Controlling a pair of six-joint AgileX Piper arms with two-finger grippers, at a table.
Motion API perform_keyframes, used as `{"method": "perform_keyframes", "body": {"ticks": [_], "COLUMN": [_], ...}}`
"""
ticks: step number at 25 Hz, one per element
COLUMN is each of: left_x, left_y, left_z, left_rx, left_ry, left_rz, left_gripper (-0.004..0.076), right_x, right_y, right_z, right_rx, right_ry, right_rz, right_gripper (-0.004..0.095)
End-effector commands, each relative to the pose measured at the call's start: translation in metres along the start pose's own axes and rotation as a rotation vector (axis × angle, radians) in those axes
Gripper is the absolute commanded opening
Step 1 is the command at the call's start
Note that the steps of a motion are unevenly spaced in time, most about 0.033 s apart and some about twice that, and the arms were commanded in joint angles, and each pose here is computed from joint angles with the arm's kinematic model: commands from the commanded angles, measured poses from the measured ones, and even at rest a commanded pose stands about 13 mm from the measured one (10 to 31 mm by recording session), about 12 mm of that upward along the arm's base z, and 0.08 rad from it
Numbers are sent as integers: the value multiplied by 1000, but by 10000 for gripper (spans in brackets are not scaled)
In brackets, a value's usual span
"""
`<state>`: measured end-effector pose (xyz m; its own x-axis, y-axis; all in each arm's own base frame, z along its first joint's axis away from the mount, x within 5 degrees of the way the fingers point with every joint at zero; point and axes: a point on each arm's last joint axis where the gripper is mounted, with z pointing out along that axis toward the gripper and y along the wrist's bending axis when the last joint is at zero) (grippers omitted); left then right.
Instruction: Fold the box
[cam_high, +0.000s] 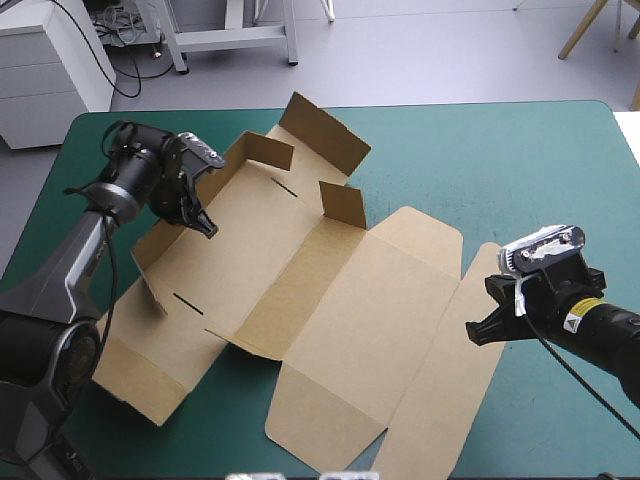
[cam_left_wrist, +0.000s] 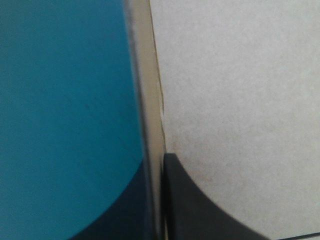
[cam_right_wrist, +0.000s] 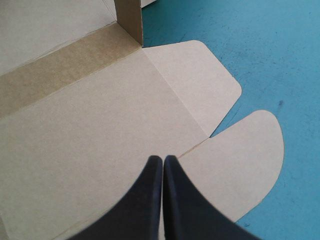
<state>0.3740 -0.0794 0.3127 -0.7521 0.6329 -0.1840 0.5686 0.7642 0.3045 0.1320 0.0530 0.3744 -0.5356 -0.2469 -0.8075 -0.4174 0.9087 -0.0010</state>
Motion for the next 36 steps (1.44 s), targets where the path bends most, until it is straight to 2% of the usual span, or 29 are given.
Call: {"method": "perform_keyframes", "body": {"ticks": [1,2,6,11,14,20,27,36], "left_x": [-23,-34,-60,-83,-85,-71,-40,-19], "left_y": [-6,-17,-52,-100,-120,-152,-172,-176], "left_z": [-39,-43,-54,-74,-79,-81,-81,-87], "left_rx": [-217,-298,-416,-470,-453,-457,-619,-819], "left_ry": [-127,-149,-258,-445,-469,-502,-575,-715], "left_rz": [134,231,407,560,601,693,802,844], "left_gripper": [-10,-10,-10,-10,-10,-10,-10,-10], "right_x": [-12,-12,-12,-12,-10,-10,-10,-10], "right_y": [-1,-1,-1,-1,-1,-1,-1,-1], "right_z": [-9,-9,-9,-9,-8,-8,-8,-8], "right_rx": [16,16,16,11,10,9,8,6], "right_ry": [-102,-100,-98,-94,-83,-78,-75,-75], "right_rz": [-9,-9,-9,-6,-6,-6,4,7], "right_gripper": [-14,-14,-14,-14,-14,-14,-14,-14]}}
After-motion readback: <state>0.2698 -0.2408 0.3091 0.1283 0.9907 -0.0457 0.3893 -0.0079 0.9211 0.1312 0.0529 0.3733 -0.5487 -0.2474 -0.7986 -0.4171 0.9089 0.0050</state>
